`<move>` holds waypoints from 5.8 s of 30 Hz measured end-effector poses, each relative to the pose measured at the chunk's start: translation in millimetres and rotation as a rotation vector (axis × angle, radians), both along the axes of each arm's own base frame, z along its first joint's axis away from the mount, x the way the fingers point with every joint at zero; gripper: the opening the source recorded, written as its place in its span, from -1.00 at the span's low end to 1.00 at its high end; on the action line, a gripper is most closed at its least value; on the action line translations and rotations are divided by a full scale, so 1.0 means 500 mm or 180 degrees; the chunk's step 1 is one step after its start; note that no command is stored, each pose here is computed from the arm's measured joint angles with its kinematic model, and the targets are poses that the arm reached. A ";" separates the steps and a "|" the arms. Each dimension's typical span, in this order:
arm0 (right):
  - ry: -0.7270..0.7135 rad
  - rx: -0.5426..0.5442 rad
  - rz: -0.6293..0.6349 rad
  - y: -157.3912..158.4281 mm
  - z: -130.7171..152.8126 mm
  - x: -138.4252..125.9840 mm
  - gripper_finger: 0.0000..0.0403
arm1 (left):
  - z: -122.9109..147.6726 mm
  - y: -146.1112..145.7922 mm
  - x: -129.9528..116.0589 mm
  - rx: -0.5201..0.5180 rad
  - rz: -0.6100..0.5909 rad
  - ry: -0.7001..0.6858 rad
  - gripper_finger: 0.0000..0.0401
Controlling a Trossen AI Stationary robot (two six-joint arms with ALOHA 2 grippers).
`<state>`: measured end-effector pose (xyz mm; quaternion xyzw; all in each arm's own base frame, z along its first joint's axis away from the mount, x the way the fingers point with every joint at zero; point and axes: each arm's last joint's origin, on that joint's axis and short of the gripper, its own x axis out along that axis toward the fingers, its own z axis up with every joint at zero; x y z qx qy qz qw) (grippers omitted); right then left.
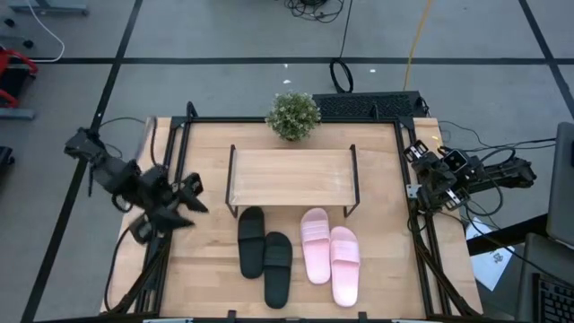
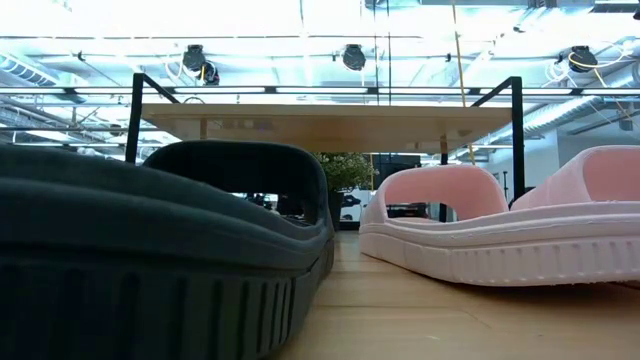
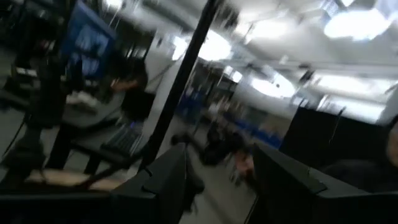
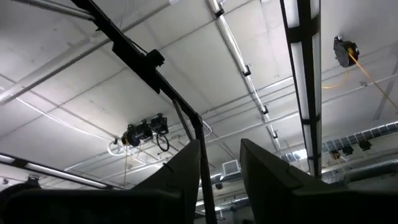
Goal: Pick and place slides into the shelf
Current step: Put the black slide on the shelf
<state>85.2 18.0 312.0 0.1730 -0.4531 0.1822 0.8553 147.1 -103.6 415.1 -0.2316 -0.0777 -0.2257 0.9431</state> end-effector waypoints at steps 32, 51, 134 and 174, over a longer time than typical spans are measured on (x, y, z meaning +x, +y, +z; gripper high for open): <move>0.0335 0.0372 0.0639 0.002 -0.007 0.011 -0.47 | -0.308 -0.310 0.216 0.0858 0.1930 0.4532 -0.06; 0.0749 0.0095 0.0305 0.006 -0.027 0.032 -0.47 | -0.338 -0.232 0.282 0.1705 0.2161 0.4612 -0.06; 0.1373 -0.0556 -0.0276 0.012 -0.064 0.060 -0.47 | -0.428 -0.149 0.317 0.1909 0.1895 0.5033 -0.06; 0.1813 -0.0673 -0.0280 0.014 -0.089 0.072 -0.47 | -0.493 -0.171 0.363 0.2096 0.2500 0.5533 -0.06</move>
